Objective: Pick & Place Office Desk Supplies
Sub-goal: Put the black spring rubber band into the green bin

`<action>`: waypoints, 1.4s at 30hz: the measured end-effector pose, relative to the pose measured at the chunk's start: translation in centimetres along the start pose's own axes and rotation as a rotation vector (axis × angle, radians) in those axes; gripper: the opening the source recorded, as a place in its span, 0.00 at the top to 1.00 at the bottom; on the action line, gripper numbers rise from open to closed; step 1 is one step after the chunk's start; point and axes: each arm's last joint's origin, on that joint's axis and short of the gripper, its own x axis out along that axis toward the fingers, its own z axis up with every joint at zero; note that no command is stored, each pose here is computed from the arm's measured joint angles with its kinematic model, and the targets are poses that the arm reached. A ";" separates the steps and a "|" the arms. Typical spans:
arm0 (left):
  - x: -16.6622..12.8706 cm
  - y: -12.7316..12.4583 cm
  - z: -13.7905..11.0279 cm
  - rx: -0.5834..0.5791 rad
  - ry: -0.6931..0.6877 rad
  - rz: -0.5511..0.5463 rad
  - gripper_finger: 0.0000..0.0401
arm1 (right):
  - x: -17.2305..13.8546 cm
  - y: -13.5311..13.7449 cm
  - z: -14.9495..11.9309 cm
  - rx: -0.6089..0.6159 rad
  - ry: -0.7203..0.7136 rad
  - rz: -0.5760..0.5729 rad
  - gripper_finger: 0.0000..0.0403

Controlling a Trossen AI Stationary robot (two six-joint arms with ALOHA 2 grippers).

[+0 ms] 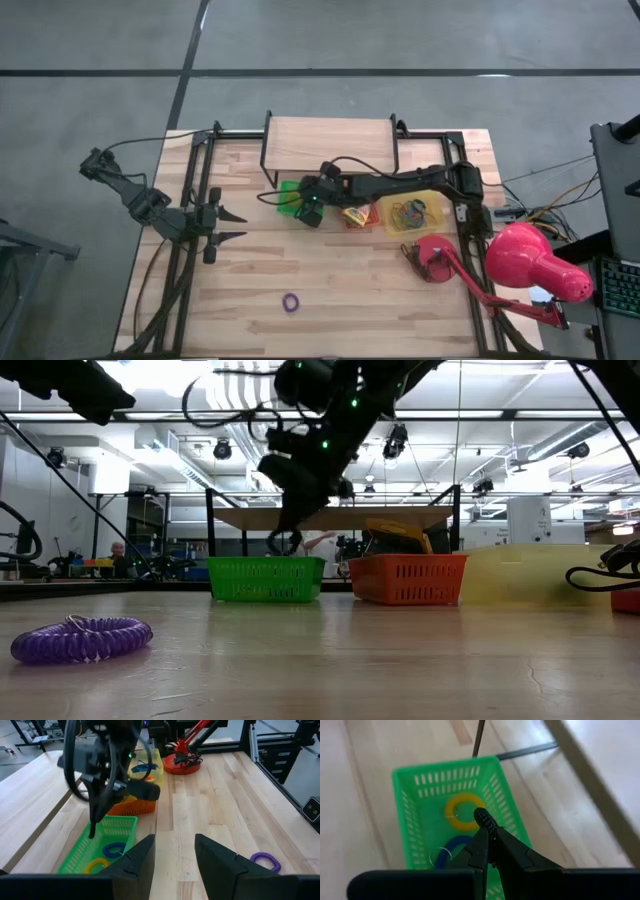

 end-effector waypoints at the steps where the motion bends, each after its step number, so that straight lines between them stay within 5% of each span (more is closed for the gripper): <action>1: 0.0 0.0 0.0 0.000 0.000 0.000 0.65 | 0.4 -0.1 -0.1 0.001 0.009 0.000 0.94; 9: 0.0 0.0 0.0 0.000 0.000 0.000 0.65 | 2.6 -0.3 -0.8 -0.001 0.021 -0.032 0.94; 42: 0.0 0.0 0.0 0.000 0.000 0.000 0.65 | 2.9 0.6 -1.4 0.049 0.041 0.029 0.94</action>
